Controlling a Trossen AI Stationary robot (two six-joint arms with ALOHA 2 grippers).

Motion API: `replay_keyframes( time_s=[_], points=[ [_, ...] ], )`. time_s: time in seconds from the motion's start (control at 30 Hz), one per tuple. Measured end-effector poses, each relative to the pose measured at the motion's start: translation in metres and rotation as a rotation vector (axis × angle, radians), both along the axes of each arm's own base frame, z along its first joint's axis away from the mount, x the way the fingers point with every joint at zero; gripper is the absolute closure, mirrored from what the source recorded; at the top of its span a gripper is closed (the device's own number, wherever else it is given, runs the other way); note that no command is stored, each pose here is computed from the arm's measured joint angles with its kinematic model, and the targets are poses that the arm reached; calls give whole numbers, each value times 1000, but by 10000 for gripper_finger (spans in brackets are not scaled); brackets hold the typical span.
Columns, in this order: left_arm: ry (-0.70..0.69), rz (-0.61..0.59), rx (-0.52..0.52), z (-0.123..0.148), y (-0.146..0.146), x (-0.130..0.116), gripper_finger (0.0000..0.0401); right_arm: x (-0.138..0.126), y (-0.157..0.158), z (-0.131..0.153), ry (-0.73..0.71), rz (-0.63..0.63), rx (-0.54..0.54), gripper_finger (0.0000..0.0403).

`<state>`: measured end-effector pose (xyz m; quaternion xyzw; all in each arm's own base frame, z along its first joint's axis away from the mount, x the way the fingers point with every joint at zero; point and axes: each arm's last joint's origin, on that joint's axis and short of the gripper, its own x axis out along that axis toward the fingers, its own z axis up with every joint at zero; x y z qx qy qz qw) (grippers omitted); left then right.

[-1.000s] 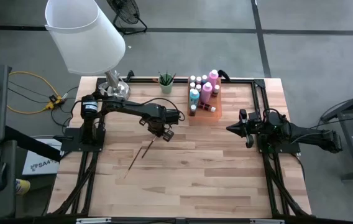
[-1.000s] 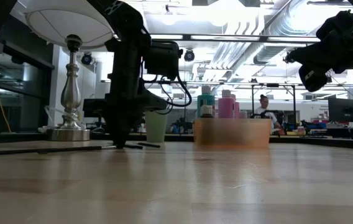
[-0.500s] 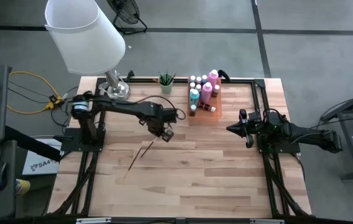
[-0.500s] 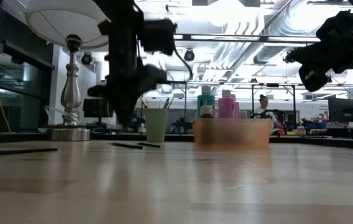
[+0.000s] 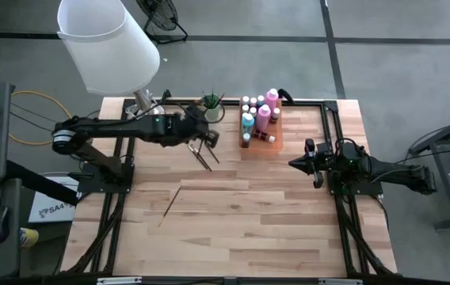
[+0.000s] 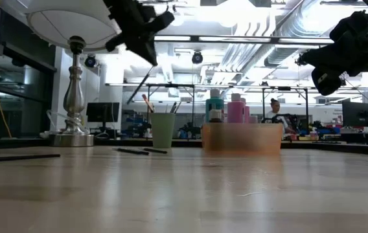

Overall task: Pick & Place Paint Supplies
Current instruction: Put the black paint brush into the green cup

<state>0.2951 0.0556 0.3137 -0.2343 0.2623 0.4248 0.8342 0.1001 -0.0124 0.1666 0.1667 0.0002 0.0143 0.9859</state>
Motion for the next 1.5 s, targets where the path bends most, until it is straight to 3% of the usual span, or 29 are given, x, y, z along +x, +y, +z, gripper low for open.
replay_keyframes(
  time_s=[0.1,0.23,0.47,0.6,0.97,1.27,1.5],
  points=[
    [34,17,173,8,10,0,401,0,0,0,0,0,0,401],
    [69,-7,291,12,34,2,401,0,0,0,0,0,0,401],
    [15,-149,542,-4,69,6,401,0,0,0,0,0,0,401],
    [20,-140,643,-18,84,-2,401,0,0,0,0,0,0,401],
    [-91,-205,748,-13,112,-14,401,0,0,0,0,0,0,401],
    [-135,-262,666,-37,144,-14,401,0,0,0,0,0,0,401],
    [-127,-281,647,-42,146,-13,397,0,0,0,0,0,0,401]
  ],
)
